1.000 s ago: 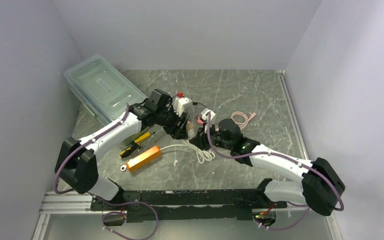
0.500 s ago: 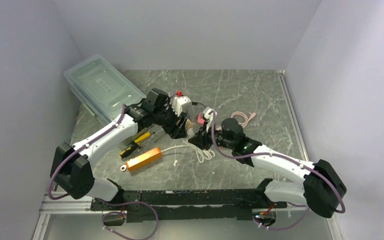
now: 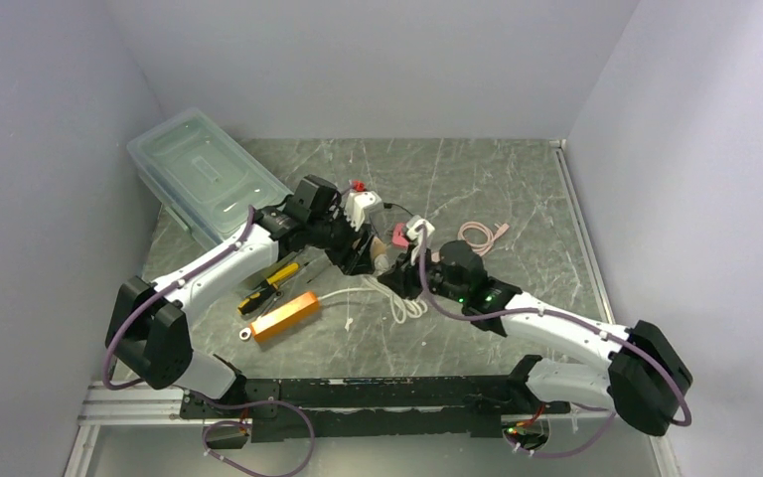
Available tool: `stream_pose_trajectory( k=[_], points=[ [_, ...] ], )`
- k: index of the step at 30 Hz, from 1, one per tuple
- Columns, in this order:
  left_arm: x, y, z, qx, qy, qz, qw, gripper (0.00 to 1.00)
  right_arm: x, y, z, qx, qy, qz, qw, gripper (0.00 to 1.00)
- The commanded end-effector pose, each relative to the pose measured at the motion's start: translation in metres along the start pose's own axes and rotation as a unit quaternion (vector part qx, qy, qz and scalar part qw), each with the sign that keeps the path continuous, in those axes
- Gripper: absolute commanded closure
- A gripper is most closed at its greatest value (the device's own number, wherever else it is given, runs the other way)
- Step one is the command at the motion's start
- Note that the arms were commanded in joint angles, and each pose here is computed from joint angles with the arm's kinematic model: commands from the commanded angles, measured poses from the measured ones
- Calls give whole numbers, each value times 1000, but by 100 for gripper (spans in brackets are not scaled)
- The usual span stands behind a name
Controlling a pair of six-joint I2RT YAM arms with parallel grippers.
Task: Pull the plug off the socket
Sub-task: Remove the plug from the socket.
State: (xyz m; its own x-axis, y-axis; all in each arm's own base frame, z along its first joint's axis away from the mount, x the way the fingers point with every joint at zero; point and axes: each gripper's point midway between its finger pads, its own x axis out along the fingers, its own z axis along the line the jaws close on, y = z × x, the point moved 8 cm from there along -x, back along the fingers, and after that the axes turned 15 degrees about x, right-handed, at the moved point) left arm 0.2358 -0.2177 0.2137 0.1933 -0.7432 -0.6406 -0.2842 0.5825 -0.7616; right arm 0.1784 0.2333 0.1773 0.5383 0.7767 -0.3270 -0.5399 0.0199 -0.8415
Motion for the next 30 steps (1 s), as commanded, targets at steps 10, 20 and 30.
stream_pose_trajectory(
  k=[10,20,30],
  points=[
    [-29,-23,-21,67,70,-69,993,100,-16,-24,-31,81,-106,-23,991,100],
    [-18,-13,11,-3,-53,-14,999,100,-21,-28,-18,14,13,-87,996,100],
    [-10,-5,30,-73,-95,2,993,100,-10,-17,11,-59,98,-95,989,100]
  ],
)
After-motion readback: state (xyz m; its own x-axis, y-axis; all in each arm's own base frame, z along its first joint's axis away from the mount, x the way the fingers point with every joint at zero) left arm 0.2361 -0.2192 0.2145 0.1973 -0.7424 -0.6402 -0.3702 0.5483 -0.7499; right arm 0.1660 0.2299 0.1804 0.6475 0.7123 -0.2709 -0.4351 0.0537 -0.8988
